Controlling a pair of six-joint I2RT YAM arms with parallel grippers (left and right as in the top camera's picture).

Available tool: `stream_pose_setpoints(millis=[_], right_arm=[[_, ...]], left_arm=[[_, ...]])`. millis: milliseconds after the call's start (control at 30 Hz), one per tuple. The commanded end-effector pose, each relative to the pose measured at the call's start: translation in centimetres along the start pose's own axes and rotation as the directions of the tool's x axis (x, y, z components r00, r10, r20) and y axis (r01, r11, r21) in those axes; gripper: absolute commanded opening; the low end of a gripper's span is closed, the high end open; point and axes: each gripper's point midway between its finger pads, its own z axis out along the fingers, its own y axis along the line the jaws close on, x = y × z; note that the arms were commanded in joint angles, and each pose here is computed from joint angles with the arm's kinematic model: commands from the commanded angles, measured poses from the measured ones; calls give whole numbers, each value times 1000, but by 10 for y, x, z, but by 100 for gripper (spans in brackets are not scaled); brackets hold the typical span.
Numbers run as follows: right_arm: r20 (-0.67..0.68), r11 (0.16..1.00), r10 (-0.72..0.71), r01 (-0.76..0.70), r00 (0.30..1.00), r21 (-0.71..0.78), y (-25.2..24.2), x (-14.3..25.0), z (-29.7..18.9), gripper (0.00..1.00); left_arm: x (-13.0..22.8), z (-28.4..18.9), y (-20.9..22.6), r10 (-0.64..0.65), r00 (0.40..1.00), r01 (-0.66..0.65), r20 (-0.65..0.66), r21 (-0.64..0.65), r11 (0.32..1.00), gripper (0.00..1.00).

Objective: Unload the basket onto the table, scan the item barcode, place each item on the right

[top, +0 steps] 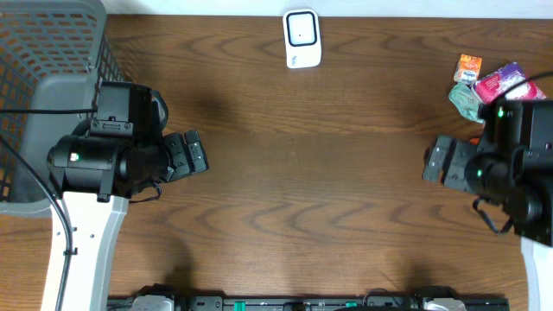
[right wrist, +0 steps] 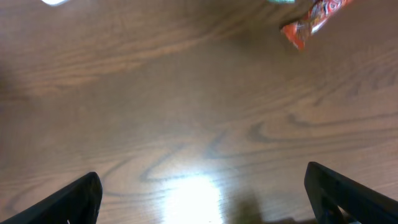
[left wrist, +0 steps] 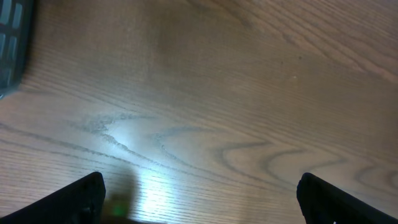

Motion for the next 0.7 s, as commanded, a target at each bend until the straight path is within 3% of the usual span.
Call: stream_pose_setpoints(millis=[0, 333, 667], right_arm=[[26, 1000, 8, -8, 1000, 4, -6, 12, -3, 99], [148, 996, 80, -74, 986, -46, -15, 35, -35, 99], [213, 995, 88, -73, 973, -74, -31, 84, -36, 99]], left_arm=[[0, 0, 1, 14, 1000, -14, -3, -1, 1000, 98], [0, 0, 1, 14, 1000, -14, -3, -1, 1000, 98], [0, 0, 1, 14, 1000, -14, -3, -1, 1000, 98]])
